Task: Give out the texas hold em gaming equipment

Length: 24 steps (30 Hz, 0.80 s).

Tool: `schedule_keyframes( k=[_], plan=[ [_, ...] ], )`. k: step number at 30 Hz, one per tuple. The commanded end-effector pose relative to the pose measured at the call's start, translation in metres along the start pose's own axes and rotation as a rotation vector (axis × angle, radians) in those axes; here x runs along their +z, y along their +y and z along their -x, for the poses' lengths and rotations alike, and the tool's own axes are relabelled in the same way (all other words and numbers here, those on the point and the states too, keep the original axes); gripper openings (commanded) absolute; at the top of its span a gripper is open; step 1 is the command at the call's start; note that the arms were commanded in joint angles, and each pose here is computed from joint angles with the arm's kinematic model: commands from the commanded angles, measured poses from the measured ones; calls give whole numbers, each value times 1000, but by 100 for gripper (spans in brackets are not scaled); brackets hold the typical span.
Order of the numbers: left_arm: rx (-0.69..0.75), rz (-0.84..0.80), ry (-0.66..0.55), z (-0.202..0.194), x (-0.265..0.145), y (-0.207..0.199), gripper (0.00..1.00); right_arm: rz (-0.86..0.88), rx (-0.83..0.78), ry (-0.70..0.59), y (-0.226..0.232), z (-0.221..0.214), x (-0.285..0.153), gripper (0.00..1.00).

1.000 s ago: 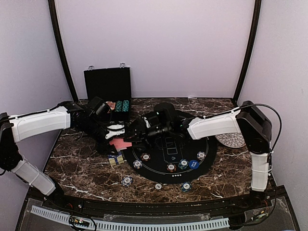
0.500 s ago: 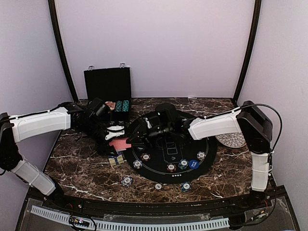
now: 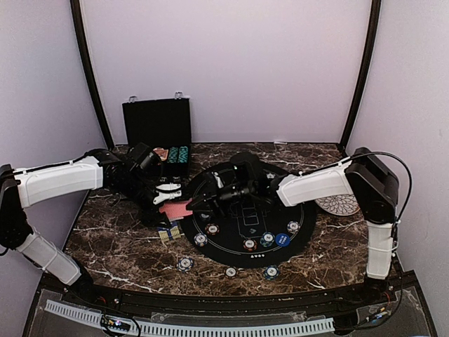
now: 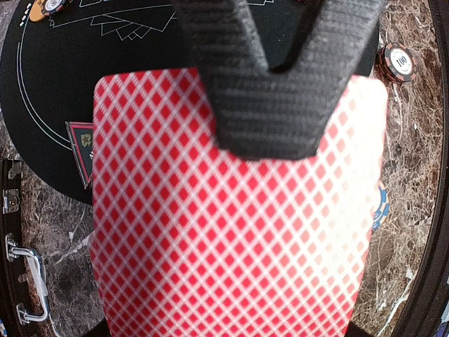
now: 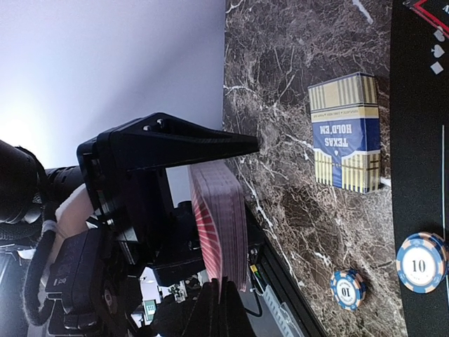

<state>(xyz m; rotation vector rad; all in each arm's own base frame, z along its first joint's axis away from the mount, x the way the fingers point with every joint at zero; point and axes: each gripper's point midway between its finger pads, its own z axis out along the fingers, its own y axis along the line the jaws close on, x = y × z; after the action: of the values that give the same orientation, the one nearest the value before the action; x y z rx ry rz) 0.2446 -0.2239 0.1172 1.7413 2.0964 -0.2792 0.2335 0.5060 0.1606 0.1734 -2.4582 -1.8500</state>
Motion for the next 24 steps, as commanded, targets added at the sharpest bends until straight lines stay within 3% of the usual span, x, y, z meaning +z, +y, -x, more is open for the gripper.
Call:
schedule_keyframes(
  k=[1, 19, 24],
  plan=[
    [10, 29, -26, 4, -8, 1, 13, 57, -40, -35, 24, 5, -20, 0],
    [-63, 30, -43, 0, -19, 10, 10, -44, -53, -186, 4, 31, -111, 0],
    [-77, 35, -43, -4, -23, 12, 10, -105, -55, -203, -6, 50, -116, 0]
  ],
)
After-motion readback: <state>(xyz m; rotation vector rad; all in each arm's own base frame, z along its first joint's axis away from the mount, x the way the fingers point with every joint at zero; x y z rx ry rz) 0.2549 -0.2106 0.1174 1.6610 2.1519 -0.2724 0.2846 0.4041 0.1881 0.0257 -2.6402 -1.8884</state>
